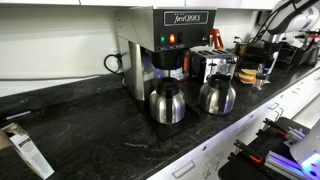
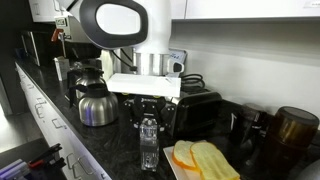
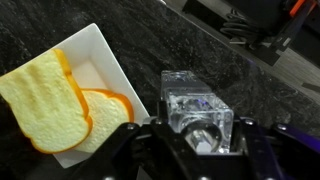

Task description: Move the square container to the right

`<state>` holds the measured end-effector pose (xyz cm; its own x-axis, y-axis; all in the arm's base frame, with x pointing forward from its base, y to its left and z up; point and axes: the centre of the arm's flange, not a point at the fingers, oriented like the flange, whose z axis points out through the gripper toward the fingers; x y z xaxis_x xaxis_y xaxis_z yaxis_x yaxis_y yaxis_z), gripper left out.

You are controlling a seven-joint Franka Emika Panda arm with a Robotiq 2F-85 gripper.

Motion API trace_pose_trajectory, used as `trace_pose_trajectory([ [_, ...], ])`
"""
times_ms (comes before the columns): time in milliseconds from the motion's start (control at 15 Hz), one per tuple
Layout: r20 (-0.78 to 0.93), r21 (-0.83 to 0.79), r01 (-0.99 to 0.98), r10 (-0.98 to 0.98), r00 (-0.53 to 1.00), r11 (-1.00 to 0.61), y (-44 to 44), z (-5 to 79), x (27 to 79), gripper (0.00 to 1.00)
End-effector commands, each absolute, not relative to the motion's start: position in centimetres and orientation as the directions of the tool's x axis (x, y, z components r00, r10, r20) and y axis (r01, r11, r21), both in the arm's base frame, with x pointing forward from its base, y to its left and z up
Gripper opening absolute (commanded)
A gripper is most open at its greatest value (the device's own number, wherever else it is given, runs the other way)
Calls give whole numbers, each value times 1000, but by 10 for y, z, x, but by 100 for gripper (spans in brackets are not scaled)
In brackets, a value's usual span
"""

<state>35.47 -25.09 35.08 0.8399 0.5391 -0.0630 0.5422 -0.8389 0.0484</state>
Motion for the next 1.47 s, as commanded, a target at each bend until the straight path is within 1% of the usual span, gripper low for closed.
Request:
trace_pose_trajectory([
  [0, -105, 54, 532, 525, 844, -845, -261, 347, 367, 26],
  [133, -115, 33, 533, 526, 843, -846, -259, 339, 368, 26],
  [267, -114, 29, 530, 524, 844, -847, -258, 338, 369, 74],
  [400, -106, 30, 522, 516, 850, -853, -257, 338, 368, 83],
  [533, -95, 30, 518, 513, 853, -855, -256, 340, 368, 98],
  [667, -90, 34, 514, 510, 855, -857, -256, 344, 367, 100],
  [1000, -74, 44, 522, 518, 852, -852, -249, 360, 360, 100],
  [1067, -80, 45, 527, 523, 849, -848, -252, 349, 365, 100],
  [1400, -80, 44, 530, 525, 847, -847, -250, 349, 364, 100],
])
